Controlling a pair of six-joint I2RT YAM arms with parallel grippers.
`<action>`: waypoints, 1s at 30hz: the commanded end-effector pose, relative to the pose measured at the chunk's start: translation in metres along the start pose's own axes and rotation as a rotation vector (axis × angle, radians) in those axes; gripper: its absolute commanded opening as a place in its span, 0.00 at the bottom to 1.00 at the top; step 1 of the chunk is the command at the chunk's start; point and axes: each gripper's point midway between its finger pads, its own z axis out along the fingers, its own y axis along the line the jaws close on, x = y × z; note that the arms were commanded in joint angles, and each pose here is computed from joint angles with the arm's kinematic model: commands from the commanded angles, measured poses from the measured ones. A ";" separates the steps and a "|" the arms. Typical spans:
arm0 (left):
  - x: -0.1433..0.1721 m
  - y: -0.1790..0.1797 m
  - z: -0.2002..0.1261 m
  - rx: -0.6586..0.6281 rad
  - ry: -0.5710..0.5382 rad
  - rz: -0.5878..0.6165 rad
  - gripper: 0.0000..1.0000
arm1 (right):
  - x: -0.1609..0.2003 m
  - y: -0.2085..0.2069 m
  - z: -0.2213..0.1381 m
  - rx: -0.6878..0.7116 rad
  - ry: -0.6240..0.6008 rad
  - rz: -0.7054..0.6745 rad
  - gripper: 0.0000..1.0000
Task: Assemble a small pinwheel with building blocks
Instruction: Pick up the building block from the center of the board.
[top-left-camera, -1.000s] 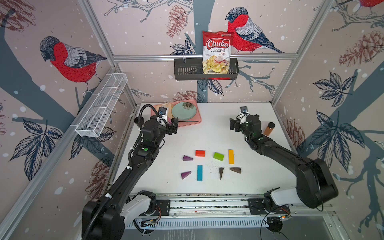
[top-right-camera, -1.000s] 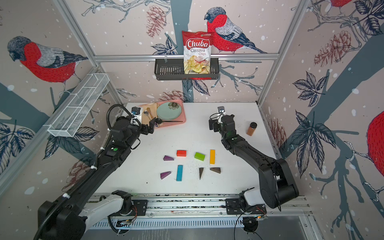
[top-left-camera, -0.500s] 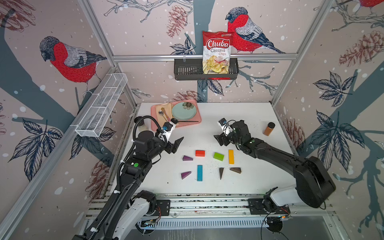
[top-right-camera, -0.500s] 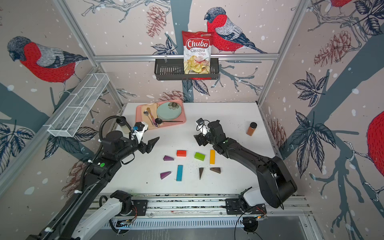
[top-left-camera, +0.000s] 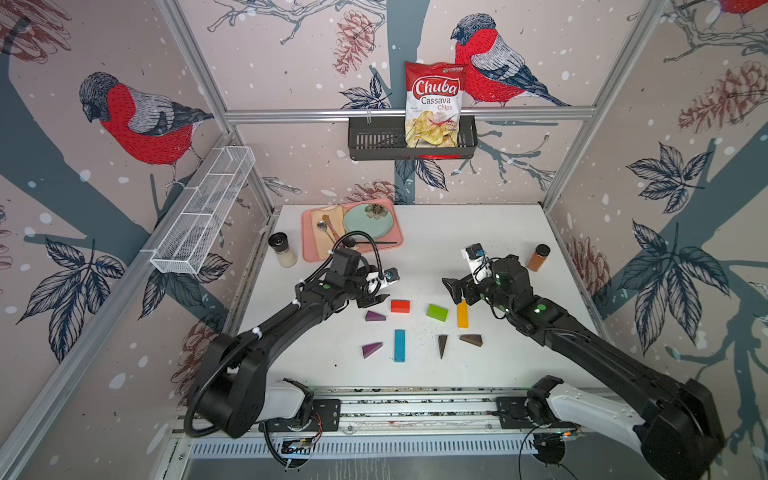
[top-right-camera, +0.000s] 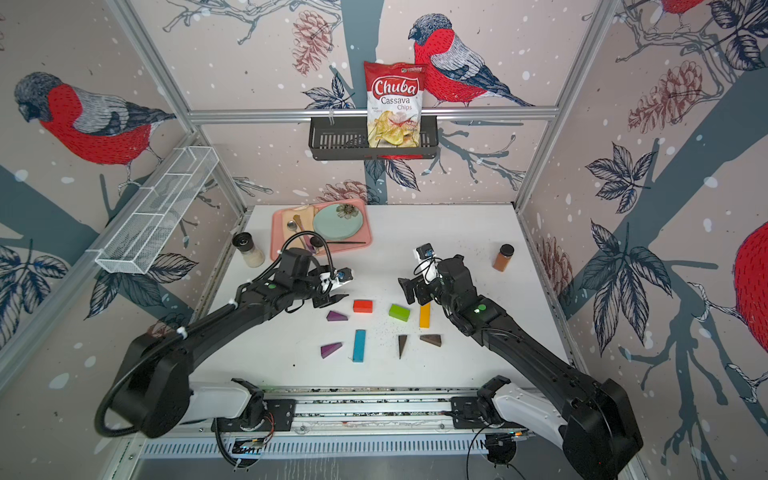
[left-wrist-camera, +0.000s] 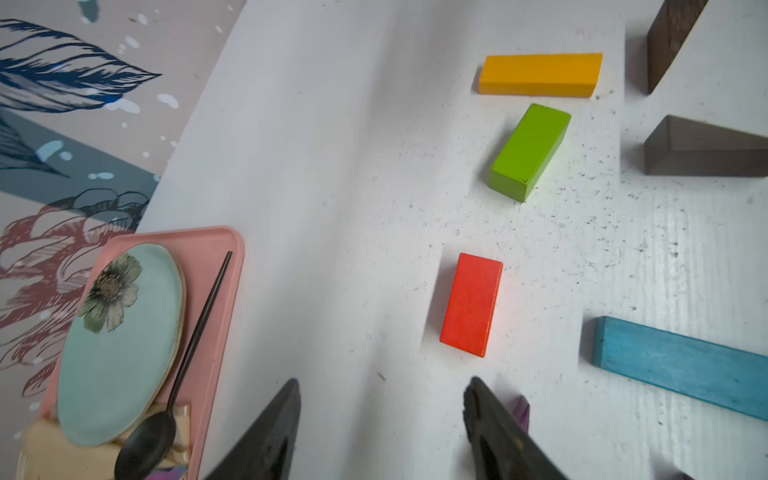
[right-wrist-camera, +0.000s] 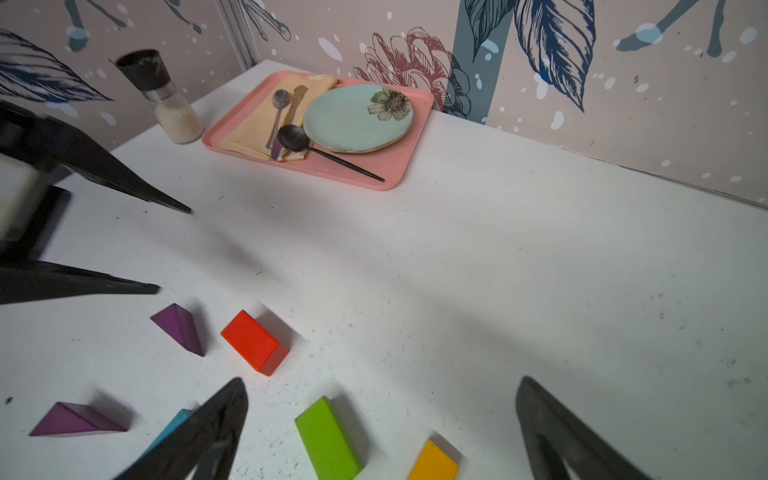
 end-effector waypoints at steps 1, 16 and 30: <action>0.001 -0.008 0.015 0.079 0.029 0.104 0.61 | 0.005 0.001 -0.009 0.020 -0.017 0.077 1.00; 0.014 -0.043 0.060 0.254 0.169 0.119 0.52 | 0.048 0.061 -0.011 -0.087 0.022 0.065 1.00; 0.019 -0.056 0.074 0.318 0.197 0.113 0.52 | 0.056 0.079 -0.033 -0.093 -0.050 0.042 0.99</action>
